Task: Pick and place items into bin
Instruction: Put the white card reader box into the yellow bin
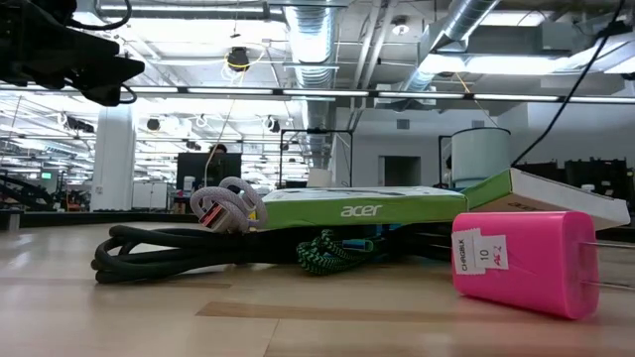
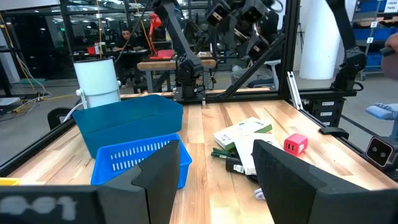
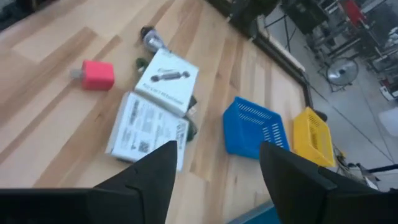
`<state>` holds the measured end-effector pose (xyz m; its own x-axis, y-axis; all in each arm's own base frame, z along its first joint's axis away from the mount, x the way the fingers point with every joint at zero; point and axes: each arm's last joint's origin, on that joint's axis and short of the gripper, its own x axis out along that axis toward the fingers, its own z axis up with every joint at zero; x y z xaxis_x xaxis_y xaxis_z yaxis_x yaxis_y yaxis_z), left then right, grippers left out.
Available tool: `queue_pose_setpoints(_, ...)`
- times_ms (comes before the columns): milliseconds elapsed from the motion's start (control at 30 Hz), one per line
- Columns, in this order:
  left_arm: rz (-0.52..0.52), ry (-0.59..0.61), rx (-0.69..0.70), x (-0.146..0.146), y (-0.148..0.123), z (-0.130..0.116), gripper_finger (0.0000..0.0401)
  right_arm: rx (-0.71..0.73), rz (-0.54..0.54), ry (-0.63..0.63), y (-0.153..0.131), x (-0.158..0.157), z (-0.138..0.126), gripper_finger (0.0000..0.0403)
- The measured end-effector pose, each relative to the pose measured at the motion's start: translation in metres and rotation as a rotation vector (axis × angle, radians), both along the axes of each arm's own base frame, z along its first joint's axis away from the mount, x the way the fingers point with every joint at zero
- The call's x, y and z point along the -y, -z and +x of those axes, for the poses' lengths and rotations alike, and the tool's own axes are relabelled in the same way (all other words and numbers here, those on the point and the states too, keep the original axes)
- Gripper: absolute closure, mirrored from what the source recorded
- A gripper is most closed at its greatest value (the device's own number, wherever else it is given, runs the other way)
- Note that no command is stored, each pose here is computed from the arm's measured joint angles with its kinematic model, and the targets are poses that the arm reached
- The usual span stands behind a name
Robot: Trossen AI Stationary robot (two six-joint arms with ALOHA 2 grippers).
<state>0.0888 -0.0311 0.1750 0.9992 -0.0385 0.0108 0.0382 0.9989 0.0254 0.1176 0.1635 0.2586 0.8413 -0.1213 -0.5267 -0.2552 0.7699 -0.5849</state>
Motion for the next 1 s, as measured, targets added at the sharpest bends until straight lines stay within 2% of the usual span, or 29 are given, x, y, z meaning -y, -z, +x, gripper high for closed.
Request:
queue_pose_setpoints(533, 0.000, 0.000, 0.000, 0.000, 0.000, 0.000, 0.0209, -0.115, -0.131, 0.093, 0.061, -0.033, 0.018, 0.0179)
queue_pose_setpoints(767, 0.000, 0.000, 0.000, 0.000, 0.000, 0.000, 0.0209, -0.119, -0.116, 0.117, 0.084, -0.049, 0.026, 0.0179)
queue_pose_setpoints(1000, 0.000, 0.000, 0.000, 0.000, 0.000, 0.000, 0.0209, -0.115, -0.106, 0.116, 0.090, -0.071, 0.038, 0.0179)
